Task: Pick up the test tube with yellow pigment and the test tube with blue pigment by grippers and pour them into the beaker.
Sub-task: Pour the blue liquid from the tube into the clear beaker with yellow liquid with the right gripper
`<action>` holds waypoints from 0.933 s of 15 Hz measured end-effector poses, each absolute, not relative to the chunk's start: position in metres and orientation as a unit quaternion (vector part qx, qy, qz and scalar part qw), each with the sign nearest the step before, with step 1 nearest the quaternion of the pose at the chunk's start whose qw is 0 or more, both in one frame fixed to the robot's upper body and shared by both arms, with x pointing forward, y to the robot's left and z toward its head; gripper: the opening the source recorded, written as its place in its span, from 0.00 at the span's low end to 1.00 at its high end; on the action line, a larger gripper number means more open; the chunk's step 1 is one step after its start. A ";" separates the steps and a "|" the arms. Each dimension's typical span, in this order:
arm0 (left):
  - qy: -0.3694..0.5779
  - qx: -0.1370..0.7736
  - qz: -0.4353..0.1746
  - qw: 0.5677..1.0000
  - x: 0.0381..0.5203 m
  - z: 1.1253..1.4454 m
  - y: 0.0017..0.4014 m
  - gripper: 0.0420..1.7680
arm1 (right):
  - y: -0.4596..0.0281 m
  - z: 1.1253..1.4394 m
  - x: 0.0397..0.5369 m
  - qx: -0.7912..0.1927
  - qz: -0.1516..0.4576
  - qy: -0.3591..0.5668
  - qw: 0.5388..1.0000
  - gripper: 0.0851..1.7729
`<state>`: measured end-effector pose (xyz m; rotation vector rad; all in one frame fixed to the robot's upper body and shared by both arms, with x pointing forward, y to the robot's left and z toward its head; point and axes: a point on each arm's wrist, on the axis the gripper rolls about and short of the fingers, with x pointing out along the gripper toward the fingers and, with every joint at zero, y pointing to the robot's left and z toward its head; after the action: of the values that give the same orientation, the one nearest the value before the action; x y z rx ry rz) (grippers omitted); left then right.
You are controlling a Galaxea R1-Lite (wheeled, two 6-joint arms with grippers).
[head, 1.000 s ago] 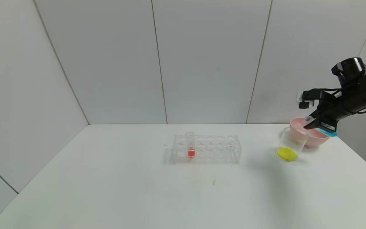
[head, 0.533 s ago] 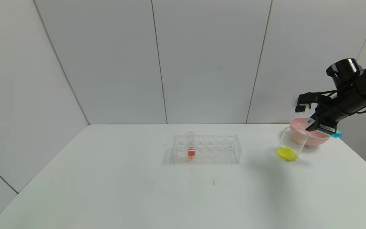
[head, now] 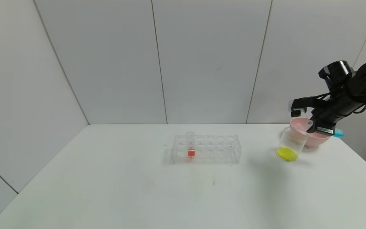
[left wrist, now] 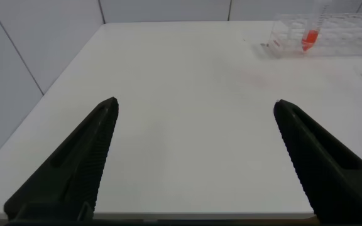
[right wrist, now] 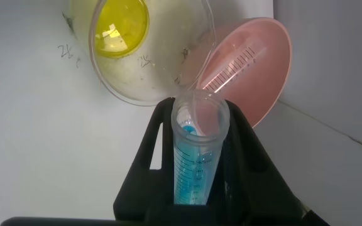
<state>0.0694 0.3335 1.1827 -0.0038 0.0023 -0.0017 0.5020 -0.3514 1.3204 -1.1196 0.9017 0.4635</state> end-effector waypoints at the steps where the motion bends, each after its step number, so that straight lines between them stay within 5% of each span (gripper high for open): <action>1: 0.001 -0.002 -0.001 1.000 0.069 1.183 0.334 1.00 | -0.350 1.319 0.503 -0.515 0.208 0.413 0.722 0.25; 14: 0.001 -0.002 -0.001 1.000 0.069 1.183 0.334 1.00 | -0.338 1.320 0.503 -0.577 0.174 0.433 0.671 0.25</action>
<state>0.0694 0.3335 1.1827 -0.0043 0.0023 -0.0017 0.5034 -0.3381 1.3196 -1.2993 0.9751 0.3911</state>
